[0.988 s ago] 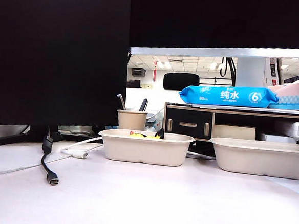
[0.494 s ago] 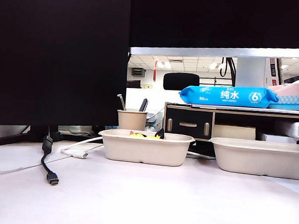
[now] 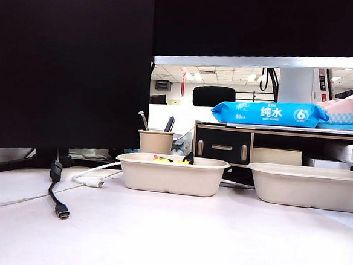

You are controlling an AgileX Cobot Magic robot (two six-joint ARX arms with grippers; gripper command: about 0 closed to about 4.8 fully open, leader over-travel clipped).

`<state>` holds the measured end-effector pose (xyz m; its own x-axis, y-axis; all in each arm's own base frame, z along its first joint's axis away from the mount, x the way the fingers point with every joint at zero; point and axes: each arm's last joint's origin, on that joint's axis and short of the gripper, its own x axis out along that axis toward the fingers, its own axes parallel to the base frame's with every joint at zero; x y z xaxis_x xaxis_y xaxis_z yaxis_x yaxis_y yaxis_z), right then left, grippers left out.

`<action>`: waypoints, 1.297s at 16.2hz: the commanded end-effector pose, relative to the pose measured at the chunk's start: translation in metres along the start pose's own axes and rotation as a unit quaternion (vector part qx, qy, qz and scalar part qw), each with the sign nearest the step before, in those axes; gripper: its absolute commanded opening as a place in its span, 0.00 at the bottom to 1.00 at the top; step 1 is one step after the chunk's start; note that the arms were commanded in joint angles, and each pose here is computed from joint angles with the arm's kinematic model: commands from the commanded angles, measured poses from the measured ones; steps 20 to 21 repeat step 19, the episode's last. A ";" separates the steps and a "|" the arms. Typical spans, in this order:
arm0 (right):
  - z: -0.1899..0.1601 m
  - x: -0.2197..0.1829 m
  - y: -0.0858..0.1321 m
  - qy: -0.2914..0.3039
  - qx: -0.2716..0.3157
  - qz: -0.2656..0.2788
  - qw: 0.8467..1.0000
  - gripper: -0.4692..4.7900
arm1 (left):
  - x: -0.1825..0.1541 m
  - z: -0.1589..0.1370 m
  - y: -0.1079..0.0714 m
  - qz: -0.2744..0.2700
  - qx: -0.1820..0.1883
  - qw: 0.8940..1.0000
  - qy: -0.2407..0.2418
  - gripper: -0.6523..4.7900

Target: Put the dolls with similar colors into the same paper box, while dolls with different colors go into separate paper boxes.

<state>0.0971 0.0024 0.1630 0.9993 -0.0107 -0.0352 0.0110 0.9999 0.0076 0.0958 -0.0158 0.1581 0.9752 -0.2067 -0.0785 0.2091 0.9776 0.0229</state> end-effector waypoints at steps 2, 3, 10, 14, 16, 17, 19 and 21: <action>0.000 0.000 0.000 -0.004 -0.001 0.001 1.000 0.08 | 0.000 0.001 0.000 -0.001 0.000 1.000 -0.006 0.11; 0.000 0.000 0.000 -0.004 -0.001 0.001 1.000 0.08 | 0.000 0.001 0.000 -0.001 0.000 1.000 -0.006 0.11; 0.000 0.000 0.000 -0.004 -0.001 0.001 1.000 0.08 | 0.000 0.001 0.001 0.003 -0.001 1.000 -0.006 0.11; 0.000 0.000 0.000 -0.004 -0.001 0.001 1.000 0.08 | -0.001 0.001 0.006 0.030 -0.003 1.000 -0.005 0.11; 0.000 0.000 0.000 -0.004 -0.001 0.001 1.000 0.08 | -0.001 0.001 0.006 0.030 -0.003 1.000 -0.005 0.11; 0.000 0.000 0.000 -0.004 -0.001 0.001 1.000 0.08 | -0.001 0.001 0.006 0.030 -0.003 1.000 -0.005 0.11; 0.000 0.000 0.000 -0.004 -0.001 0.001 1.000 0.08 | -0.001 0.001 0.006 0.030 -0.003 1.000 -0.005 0.11; 0.000 0.000 0.000 -0.004 -0.001 0.001 1.000 0.08 | -0.001 0.001 0.006 0.030 -0.003 1.000 -0.005 0.11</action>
